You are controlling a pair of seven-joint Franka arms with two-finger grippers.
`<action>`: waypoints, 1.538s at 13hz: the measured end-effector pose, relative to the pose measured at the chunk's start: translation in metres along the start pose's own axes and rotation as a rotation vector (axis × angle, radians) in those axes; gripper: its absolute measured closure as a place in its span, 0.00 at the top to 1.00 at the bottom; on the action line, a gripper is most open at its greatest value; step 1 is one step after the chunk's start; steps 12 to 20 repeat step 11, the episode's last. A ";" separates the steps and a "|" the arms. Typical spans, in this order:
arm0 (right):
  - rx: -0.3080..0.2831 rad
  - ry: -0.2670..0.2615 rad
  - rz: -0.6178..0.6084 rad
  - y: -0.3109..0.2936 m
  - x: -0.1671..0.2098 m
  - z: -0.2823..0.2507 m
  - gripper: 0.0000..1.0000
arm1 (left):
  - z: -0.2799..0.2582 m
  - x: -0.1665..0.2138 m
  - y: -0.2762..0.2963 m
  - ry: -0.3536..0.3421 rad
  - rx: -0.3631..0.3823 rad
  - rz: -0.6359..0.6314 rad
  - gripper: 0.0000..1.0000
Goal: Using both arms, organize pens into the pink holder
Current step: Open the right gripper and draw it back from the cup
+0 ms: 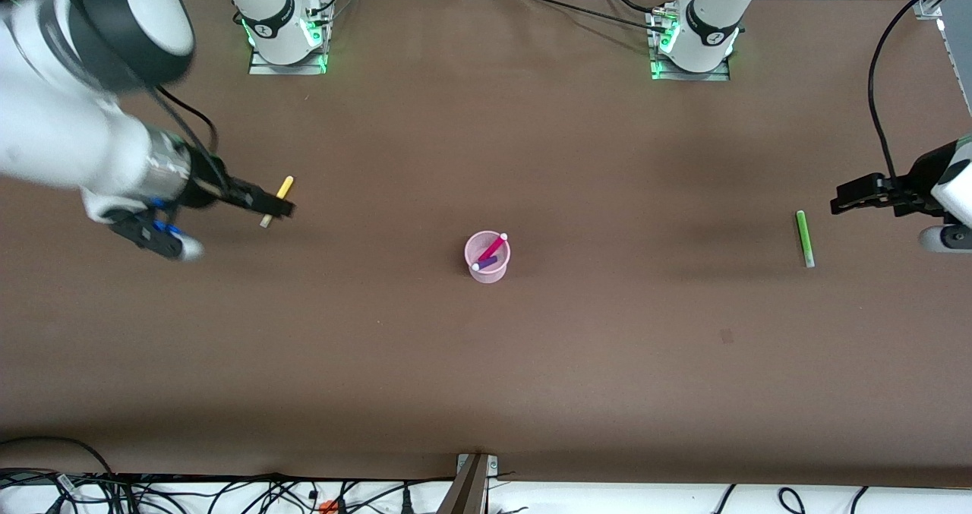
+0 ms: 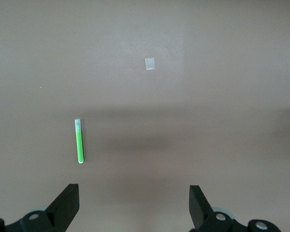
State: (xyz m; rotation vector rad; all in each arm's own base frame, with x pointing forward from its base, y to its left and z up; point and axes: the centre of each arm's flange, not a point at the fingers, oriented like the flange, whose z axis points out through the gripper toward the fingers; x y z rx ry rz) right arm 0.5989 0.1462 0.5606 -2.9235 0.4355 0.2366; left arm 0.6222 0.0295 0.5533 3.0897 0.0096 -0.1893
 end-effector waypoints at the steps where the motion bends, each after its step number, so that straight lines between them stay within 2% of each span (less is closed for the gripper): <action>1: -0.031 0.034 -0.063 0.016 -0.017 -0.019 1.00 | 0.004 0.002 0.003 -0.006 0.000 0.004 1.00; 5: -0.134 0.130 -0.201 0.053 -0.082 -0.044 1.00 | 0.010 0.005 0.004 -0.018 0.000 0.009 1.00; 8: -0.178 0.157 -0.259 0.049 -0.091 -0.039 1.00 | 0.012 0.005 0.005 -0.025 -0.001 0.012 1.00; 20: -0.193 0.166 -0.281 0.040 -0.083 -0.032 1.00 | 0.015 0.006 0.005 -0.030 -0.001 0.013 1.00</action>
